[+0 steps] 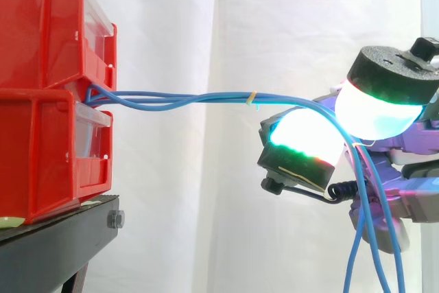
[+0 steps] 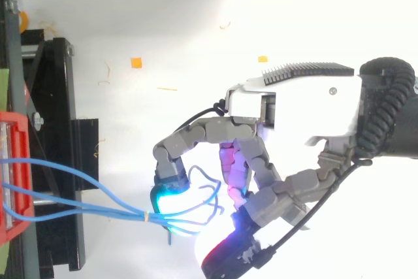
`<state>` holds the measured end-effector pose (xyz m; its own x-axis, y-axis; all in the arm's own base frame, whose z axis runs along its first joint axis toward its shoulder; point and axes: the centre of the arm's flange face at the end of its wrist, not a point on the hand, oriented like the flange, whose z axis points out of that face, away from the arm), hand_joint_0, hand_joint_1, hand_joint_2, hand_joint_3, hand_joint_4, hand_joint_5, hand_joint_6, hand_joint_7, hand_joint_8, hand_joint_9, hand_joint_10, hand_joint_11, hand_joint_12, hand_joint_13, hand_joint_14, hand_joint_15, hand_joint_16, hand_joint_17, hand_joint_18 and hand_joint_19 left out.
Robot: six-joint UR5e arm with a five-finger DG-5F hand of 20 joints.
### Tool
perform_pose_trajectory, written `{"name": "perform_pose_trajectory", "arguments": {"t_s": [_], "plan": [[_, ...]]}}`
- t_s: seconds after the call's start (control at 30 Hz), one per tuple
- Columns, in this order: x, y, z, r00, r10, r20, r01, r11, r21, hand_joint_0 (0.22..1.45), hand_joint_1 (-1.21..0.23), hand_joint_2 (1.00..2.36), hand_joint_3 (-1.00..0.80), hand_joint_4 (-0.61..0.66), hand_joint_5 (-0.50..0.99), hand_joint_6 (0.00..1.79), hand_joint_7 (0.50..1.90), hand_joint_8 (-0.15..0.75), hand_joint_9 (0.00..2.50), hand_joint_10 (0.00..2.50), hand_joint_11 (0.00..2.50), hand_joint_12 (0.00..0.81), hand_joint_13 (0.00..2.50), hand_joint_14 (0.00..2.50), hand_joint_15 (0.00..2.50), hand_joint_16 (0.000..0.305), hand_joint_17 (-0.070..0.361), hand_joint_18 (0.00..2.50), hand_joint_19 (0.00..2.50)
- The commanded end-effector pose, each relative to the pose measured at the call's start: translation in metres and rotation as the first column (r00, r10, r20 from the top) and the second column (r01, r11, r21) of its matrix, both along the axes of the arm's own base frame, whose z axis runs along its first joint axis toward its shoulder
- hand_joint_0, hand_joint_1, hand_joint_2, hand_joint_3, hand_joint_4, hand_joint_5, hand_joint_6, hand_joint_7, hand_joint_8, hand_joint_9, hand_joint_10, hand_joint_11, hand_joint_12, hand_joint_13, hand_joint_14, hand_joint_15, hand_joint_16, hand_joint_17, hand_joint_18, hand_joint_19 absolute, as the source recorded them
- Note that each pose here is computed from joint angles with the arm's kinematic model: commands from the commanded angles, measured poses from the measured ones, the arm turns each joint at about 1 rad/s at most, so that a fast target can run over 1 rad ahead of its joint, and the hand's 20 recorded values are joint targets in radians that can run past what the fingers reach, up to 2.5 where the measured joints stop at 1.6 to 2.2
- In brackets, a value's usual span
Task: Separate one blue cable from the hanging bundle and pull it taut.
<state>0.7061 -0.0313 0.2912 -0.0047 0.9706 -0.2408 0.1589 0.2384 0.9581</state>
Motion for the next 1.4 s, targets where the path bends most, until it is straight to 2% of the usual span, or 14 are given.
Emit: {"name": "perform_pose_trajectory", "arguments": {"t_s": [0.0, 0.1, 0.17, 0.23, 0.27, 0.43, 0.47, 0.57, 0.9, 1.37], "plan": [[-0.0001, -0.0002, 0.0005, 1.0, -0.001, 0.001, 0.001, 1.0, 0.0, 0.78, -1.03, 1.01, -0.38, -0.04, 0.15, 0.5, 1.29, 0.117, 2.08, 0.03, 0.58, 0.263, 1.44, 0.02, 0.77, 0.039, 0.088, 0.97, 0.84], [-0.0001, -0.0003, -0.0007, 1.0, -0.002, -0.002, 0.002, 1.0, -0.001, 0.72, -1.06, 1.0, -0.5, -0.02, 0.15, 0.5, 1.3, 0.115, 2.07, 0.03, 0.59, 0.259, 1.44, 0.02, 0.77, 0.04, 0.089, 0.97, 0.83], [-0.0003, -0.0002, 0.0004, 1.0, -0.001, 0.0, 0.001, 1.0, 0.0, 0.57, -1.03, 1.0, -0.5, 0.02, 0.15, 0.5, 1.32, 0.119, 2.07, 0.03, 0.58, 0.263, 1.43, 0.02, 0.75, 0.042, 0.094, 0.98, 0.83], [0.0, 0.0009, -0.0007, 1.0, 0.001, -0.002, -0.001, 1.0, 0.0, 0.47, -0.93, 1.0, -0.5, 0.04, 0.15, 0.5, 1.34, 0.132, 2.08, 0.02, 0.53, 0.28, 1.46, 0.02, 0.73, 0.048, 0.108, 1.03, 0.79], [0.0, 0.0009, -0.0007, 1.0, 0.001, -0.002, -0.001, 1.0, 0.0, 0.43, -0.84, 1.0, -0.5, 0.06, 0.15, 0.5, 1.35, 0.137, 2.1, 0.02, 0.52, 0.289, 1.48, 0.02, 0.72, 0.052, 0.117, 1.06, 0.77], [-0.0004, -0.0001, 0.0003, 1.0, 0.001, -0.002, -0.001, 1.0, 0.0, 0.39, -0.63, 1.0, -0.5, 0.07, 0.16, 0.5, 1.37, 0.148, 2.08, 0.02, 0.44, 0.306, 1.51, 0.02, 0.68, 0.059, 0.134, 1.08, 0.73], [-0.0003, 0.0, 0.0008, 1.0, 0.001, -0.002, -0.001, 1.0, 0.0, 0.4, -0.58, 1.0, -0.5, 0.08, 0.16, 0.5, 1.37, 0.153, 2.07, 0.02, 0.42, 0.307, 1.49, 0.02, 0.68, 0.059, 0.134, 1.07, 0.73], [-0.0005, 0.001, -0.001, 1.0, 0.002, -0.006, -0.002, 1.0, -0.001, 0.43, -0.55, 1.0, -0.5, 0.07, 0.15, 0.5, 1.37, 0.141, 2.04, 0.02, 0.42, 0.3, 1.46, 0.02, 0.69, 0.057, 0.128, 1.0, 0.77], [-0.0025, -0.0004, -0.0007, 0.9998, 0.001, -0.021, -0.001, 1.0, -0.002, 0.64, -0.69, 1.01, -0.4, 0.02, 0.15, 0.5, 1.35, 0.108, 2.03, 0.02, 0.48, 0.253, 1.42, 0.02, 0.75, 0.043, 0.097, 0.91, 0.85], [-0.0029, -0.0003, -0.0014, 0.9997, 0.002, -0.023, -0.002, 1.0, -0.001, 0.71, -0.81, 1.01, -0.28, 0.0, 0.15, 0.5, 1.34, 0.107, 2.04, 0.02, 0.52, 0.259, 1.42, 0.02, 0.74, 0.042, 0.095, 0.92, 0.83]]}}
